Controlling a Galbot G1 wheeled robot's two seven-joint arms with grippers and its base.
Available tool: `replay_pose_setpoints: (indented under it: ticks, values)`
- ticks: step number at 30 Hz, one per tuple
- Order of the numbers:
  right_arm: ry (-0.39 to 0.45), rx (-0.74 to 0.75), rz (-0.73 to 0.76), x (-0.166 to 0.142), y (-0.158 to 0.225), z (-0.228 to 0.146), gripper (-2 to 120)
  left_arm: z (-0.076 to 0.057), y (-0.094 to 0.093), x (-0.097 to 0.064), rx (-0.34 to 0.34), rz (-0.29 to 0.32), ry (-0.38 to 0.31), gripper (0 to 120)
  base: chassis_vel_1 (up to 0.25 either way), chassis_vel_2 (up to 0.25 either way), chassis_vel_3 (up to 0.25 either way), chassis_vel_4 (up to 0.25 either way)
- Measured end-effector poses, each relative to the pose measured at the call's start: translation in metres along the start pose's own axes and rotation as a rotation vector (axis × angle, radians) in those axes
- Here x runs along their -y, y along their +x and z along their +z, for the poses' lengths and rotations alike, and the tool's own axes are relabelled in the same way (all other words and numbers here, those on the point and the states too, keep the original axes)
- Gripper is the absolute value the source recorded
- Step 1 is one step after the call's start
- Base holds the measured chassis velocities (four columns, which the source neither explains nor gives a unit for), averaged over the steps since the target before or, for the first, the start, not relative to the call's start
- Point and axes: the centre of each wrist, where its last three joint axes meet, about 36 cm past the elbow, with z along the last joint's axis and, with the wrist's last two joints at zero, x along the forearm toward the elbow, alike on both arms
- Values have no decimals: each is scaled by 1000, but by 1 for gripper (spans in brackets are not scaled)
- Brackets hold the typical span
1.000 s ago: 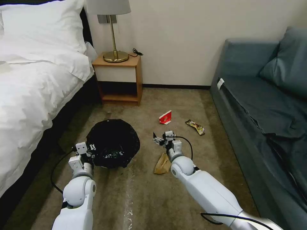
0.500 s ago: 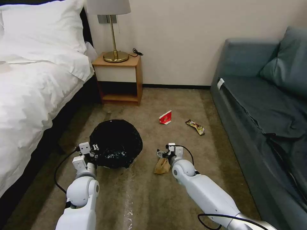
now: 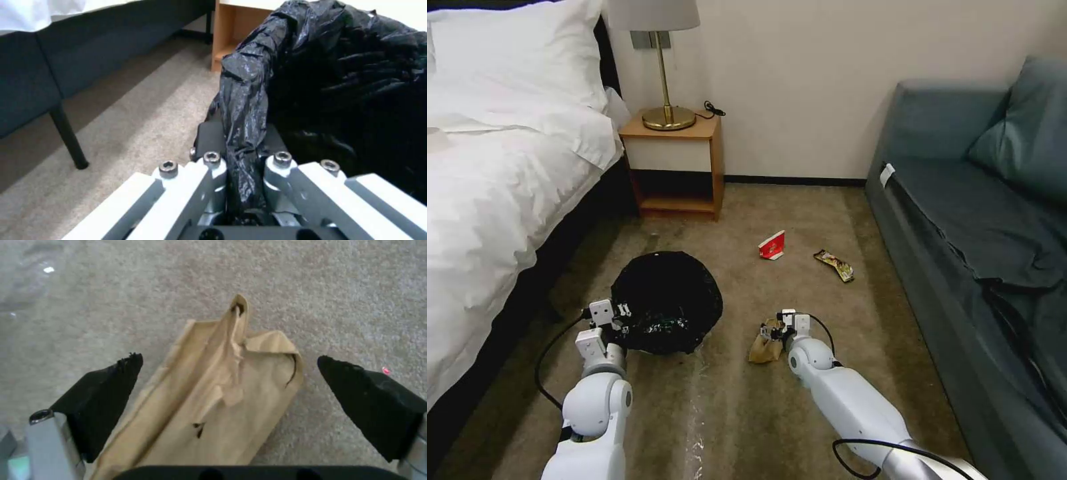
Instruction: Pick up the trash bin, then pick up the garbage on the floor and place it into the trash bin.
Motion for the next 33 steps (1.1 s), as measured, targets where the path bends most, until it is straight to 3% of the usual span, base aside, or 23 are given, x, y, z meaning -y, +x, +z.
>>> replay_pose_setpoints:
  ticks: [11,14,19,23,26,33]
  values:
    - [-17,-17,-5,7,-18,28,100,1,5,-1,-2,-5,-10,4,0,0,0,0]
    - [-13,-11,-6,9,-20,32,95,1,6,-1,-2,-7,-10,4,0,0,0,0]
    - [-11,1,-3,12,-21,37,73,1,6,0,-2,-6,-8,4,0,0,0,0]
    - [-11,7,0,12,-21,37,64,0,6,0,-1,-5,-8,4,0,0,0,0]
    - [-8,14,0,12,-21,36,47,1,5,0,-4,-5,-7,4,0,0,0,0]
    - [-5,22,-1,11,-21,35,28,2,5,1,-5,-5,-6,4,0,0,0,0]
